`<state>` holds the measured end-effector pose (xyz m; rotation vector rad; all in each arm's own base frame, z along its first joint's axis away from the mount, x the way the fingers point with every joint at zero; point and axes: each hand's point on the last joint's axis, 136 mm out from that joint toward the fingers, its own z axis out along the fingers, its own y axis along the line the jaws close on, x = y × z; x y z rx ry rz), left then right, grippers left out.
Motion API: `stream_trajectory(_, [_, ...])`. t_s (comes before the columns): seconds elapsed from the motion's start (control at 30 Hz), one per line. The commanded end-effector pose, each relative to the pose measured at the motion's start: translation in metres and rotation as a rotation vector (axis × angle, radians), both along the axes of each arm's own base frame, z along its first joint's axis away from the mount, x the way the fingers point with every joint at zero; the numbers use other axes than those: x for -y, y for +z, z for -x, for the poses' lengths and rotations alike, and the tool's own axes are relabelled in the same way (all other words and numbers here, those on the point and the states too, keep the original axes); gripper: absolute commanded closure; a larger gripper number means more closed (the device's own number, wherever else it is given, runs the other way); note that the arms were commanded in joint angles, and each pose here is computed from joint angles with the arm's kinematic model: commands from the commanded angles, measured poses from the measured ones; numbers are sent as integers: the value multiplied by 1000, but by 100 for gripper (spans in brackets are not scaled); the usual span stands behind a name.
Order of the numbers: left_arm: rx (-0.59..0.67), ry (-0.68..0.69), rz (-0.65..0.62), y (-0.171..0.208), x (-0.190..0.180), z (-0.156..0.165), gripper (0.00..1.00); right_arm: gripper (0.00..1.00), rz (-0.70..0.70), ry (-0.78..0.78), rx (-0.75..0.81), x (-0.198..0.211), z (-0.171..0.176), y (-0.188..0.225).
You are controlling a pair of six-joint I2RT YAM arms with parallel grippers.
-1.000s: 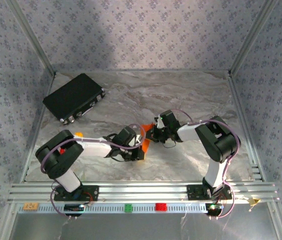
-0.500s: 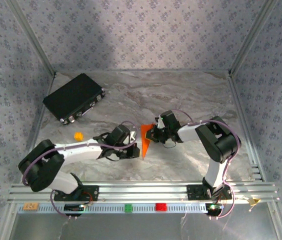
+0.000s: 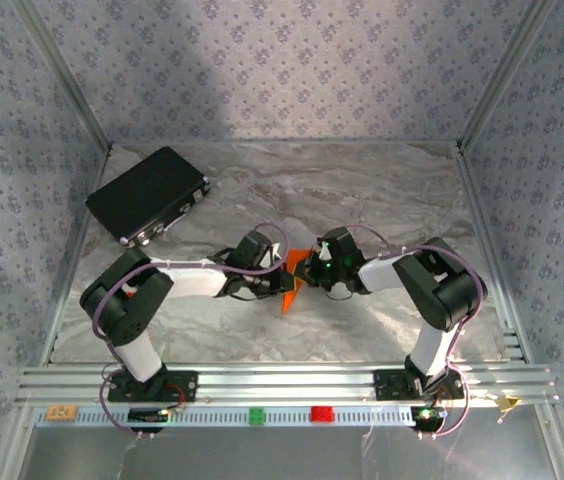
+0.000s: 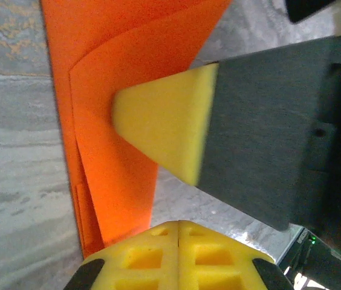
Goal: Fold a paper plane with a square sheet of paper (pick it up from the middle)
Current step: Fold the wing for the fifth time at the center of the table.
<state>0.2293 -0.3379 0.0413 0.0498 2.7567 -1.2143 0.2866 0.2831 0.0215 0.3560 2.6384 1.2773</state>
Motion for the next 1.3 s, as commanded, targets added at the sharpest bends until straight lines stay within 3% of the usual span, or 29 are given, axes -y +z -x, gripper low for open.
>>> stream_trajectory(0.0, [-1, -2, 27, 1, 9, -7, 100, 96, 97, -50, -121, 17, 21, -34])
stream_trajectory(0.17, [-44, 33, -50, -26, -5, -4, 100, 96, 94, -47, -118, 17, 23, -33])
stream_trajectory(0.37, [-133, 48, -128, -54, -34, 26, 100, 94, 112, -26, -64, 22, 13, -21])
stream_trajectory(0.57, [-158, -35, -146, -61, -44, 48, 100, 93, 108, 39, 30, 23, -4, 4])
stream_trajectory(0.8, [-145, -66, -156, -59, -43, 47, 100, 93, 36, 137, 126, 5, -3, 32])
stream_trajectory(1.03, [-152, -45, -154, -62, -44, 46, 100, 93, 101, 179, 76, -9, 14, 6])
stream_trajectory(1.27, [-156, -48, -163, -63, -46, 49, 100, 94, 166, 83, 34, 25, 0, -19])
